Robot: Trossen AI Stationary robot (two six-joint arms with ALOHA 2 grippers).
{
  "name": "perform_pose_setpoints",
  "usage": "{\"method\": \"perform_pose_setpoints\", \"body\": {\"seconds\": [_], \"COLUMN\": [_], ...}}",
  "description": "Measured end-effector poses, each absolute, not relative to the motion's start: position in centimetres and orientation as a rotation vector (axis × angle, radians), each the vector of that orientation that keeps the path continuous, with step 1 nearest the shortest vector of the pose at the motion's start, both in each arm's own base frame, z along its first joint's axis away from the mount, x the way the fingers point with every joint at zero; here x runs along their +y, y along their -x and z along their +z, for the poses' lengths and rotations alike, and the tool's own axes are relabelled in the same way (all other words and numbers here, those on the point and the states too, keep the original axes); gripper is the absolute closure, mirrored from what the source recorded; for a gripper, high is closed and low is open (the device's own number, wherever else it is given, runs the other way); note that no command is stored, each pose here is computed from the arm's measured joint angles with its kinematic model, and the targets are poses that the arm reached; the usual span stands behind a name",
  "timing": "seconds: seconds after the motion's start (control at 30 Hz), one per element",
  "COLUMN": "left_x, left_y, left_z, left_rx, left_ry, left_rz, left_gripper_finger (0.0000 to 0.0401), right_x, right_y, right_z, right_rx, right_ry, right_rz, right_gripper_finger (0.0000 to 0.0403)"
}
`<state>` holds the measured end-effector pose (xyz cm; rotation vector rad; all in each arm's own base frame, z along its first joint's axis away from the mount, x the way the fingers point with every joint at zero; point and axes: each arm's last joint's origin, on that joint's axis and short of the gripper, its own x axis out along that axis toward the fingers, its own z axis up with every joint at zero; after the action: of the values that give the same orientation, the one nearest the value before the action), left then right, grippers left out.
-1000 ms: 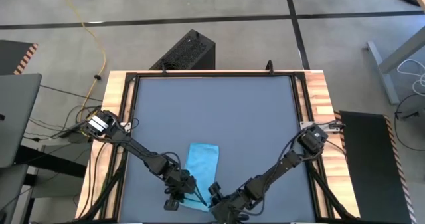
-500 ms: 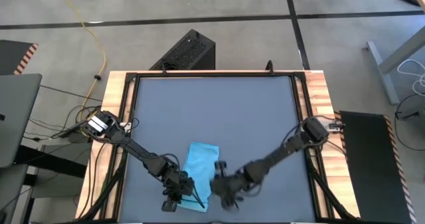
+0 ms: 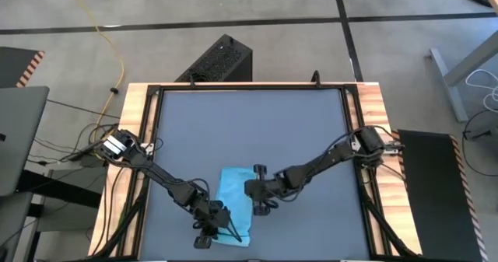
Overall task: Roll towel
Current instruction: Roll the blue towel
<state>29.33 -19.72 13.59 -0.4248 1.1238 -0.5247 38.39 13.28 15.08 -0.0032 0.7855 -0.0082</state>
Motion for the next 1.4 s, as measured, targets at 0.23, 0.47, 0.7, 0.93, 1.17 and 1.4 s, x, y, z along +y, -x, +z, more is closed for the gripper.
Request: {"method": "perform_pose_setpoints", "body": {"seconds": [0.23,0.47,0.7,0.93,1.17,1.4], "left_x": [-19.6,-19.6,-19.9,-19.9,-19.4,-18.4], "left_y": [-29.6,-29.9,-29.7,-29.8,-30.1,-30.6], "left_z": [13.6,13.8,13.8,13.9,13.8,13.7], "left_rx": [1.107,1.079,1.063,1.039,1.037,1.041], "left_ry": [0.516,0.663,0.760,0.792,0.761,0.704], "left_rz": [-0.381,-0.231,-0.144,-0.096,-0.098,-0.132], "left_gripper_finger": [0.0401,0.0401,0.0401,0.0401,0.0401,0.0401], "right_x": [9.1,4.7,1.8,1.5,4.5,10.5], "right_y": [-38.7,-38.3,-38.3,-38.8,-37.0,-35.0], "right_z": [14.3,12.9,12.8,13.8,19.5,21.8], "right_rx": [0.896,0.935,0.944,0.864,0.772,0.730], "right_ry": [0.130,0.119,0.220,0.246,0.274,0.079], "right_rz": [-0.028,-0.079,-0.244,-0.209,-0.089,0.238], "right_gripper_finger": [0.0387,0.0384,0.0386,0.0386,0.0385,0.0341]}}
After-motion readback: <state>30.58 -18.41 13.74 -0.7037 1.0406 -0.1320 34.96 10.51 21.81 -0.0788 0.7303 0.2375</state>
